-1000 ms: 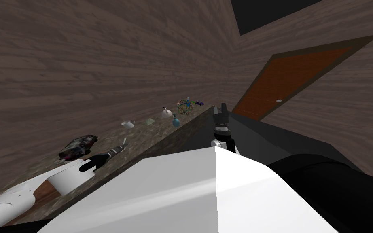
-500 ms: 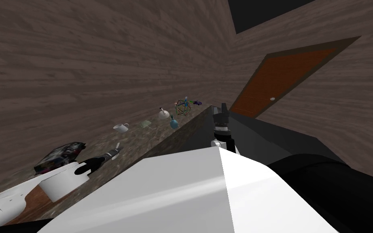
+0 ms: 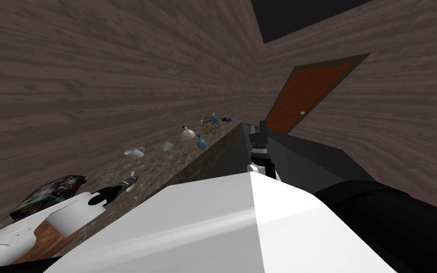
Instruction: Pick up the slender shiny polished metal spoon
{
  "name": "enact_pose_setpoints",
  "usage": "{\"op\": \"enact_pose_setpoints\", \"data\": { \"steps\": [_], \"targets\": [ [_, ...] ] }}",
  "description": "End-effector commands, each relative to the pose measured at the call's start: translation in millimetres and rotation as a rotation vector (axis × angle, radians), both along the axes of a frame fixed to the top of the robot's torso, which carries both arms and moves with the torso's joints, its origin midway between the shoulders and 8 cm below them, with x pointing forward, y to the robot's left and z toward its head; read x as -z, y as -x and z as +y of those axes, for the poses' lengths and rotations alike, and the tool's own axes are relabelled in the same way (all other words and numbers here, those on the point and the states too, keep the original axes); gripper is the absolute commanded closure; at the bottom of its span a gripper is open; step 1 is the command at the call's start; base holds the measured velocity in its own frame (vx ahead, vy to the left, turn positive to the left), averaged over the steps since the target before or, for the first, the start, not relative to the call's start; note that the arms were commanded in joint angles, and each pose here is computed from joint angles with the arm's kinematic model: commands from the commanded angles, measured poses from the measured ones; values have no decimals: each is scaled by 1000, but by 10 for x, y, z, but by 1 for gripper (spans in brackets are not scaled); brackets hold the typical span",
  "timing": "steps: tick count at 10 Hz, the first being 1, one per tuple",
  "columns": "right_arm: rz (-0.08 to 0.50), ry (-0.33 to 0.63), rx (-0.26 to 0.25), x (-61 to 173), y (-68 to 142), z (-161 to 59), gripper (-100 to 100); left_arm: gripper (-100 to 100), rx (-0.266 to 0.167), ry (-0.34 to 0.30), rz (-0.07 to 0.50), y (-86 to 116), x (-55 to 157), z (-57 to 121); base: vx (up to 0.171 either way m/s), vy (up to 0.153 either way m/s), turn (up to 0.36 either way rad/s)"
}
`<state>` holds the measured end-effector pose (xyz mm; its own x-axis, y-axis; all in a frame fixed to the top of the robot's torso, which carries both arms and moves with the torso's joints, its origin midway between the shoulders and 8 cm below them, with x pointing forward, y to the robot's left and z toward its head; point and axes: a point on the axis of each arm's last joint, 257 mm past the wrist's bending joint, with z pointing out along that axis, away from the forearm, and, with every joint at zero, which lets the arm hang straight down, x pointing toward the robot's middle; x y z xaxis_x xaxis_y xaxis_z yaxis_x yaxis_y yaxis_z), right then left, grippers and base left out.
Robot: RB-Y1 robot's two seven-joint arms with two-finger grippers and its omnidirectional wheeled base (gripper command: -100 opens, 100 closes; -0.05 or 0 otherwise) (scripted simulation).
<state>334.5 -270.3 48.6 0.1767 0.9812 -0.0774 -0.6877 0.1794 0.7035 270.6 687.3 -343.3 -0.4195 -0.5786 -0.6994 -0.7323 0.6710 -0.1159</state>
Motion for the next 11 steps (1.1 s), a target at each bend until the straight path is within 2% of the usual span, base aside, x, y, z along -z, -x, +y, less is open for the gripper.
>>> {"op": "enact_pose_setpoints", "data": {
  "steps": [1,4,5,6,9,10,11],
  "targets": [
    [0,0,0,0,0,0,0,100,0,0,0,0,0,0,-6,6,12],
    [0,0,0,0,0,0,0,100,0,-2,0,-3,-7,6,0,0,0],
    [0,0,0,0,0,0,0,0,0,-2,0,-3,-7,6,0,0,0],
    [0,0,0,0,0,0,0,100,18,-1,1,-35,-31,-47,53,-10,196],
    [0,0,0,0,0,0,0,100,89,0,3,-148,-139,-226,93,-43,267],
    [0,0,0,0,1,0,0,100,70,-2,3,-108,-106,-168,42,-30,61],
    [0,0,0,0,0,0,0,0,73,-1,4,-112,-105,-177,6,-6,-10]
  ]
}}
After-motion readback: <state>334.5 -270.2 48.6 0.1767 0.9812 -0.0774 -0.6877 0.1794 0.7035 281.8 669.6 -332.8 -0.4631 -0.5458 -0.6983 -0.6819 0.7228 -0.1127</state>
